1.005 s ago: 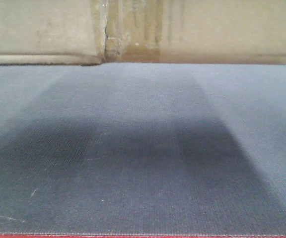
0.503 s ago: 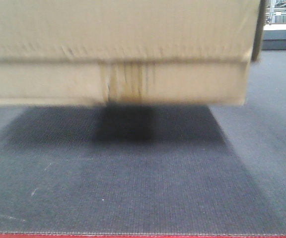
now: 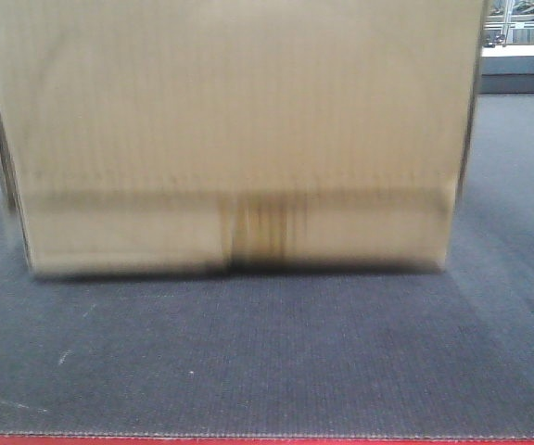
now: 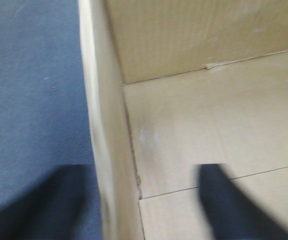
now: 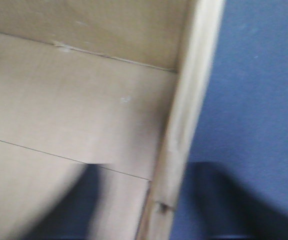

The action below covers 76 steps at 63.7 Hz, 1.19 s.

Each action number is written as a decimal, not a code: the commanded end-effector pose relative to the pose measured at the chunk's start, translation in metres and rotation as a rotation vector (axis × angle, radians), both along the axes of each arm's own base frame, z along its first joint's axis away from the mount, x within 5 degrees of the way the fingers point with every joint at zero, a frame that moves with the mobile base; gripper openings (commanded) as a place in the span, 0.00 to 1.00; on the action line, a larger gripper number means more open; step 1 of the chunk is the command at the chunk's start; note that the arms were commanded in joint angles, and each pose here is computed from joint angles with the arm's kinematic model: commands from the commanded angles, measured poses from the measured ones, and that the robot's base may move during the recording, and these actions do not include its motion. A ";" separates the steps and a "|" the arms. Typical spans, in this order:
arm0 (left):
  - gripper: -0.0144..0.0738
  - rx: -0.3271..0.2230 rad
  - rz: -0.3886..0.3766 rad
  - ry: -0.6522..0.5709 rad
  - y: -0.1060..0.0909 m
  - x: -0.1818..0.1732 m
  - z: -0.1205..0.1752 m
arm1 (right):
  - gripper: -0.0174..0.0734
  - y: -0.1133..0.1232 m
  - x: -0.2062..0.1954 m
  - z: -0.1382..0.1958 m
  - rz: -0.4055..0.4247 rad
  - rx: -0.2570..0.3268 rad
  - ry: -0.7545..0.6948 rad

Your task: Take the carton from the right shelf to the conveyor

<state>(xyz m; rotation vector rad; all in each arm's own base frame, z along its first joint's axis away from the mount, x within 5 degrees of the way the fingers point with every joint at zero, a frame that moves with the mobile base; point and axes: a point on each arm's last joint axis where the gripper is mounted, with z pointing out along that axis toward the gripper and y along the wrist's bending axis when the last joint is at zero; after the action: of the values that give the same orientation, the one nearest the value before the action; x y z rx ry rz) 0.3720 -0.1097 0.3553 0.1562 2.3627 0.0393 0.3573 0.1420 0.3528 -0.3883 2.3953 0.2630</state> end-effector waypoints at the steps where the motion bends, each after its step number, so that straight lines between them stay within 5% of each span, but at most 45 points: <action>1: 0.84 -0.025 -0.011 -0.049 0.000 -0.007 0.015 | 0.82 -0.001 -0.006 0.014 -0.001 0.022 -0.045; 15: 0.83 -0.036 -0.002 -0.154 0.013 -0.039 0.060 | 0.77 -0.011 -0.032 0.052 -0.001 0.059 -0.140; 23: 0.77 -0.023 0.010 -0.250 0.028 -0.069 0.093 | 0.65 -0.020 -0.055 0.080 0.000 0.086 -0.211; 35: 0.38 0.069 0.061 -0.346 0.056 -0.110 0.116 | 0.24 -0.036 -0.091 0.110 -0.002 0.074 -0.276; 40: 0.11 0.063 0.098 -0.358 0.075 -0.125 0.107 | 0.10 -0.045 -0.104 0.115 -0.019 0.051 -0.301; 46: 0.19 0.017 0.147 -0.350 0.092 -0.135 0.090 | 0.12 -0.053 -0.115 0.112 -0.059 0.034 -0.316; 59: 0.18 -0.125 0.258 -0.363 0.121 -0.165 0.032 | 0.12 -0.065 -0.135 0.073 -0.092 0.000 -0.327; 76: 0.18 -0.094 0.168 -0.511 0.118 -0.212 -0.018 | 0.12 -0.076 -0.170 0.011 -0.058 0.040 -0.415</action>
<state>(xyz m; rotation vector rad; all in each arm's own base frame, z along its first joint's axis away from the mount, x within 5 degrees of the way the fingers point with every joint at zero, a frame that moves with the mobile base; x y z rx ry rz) 0.1737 0.0102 0.3442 -0.1442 1.9524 0.0464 0.1985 0.0700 0.3738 -0.3118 2.0875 0.1719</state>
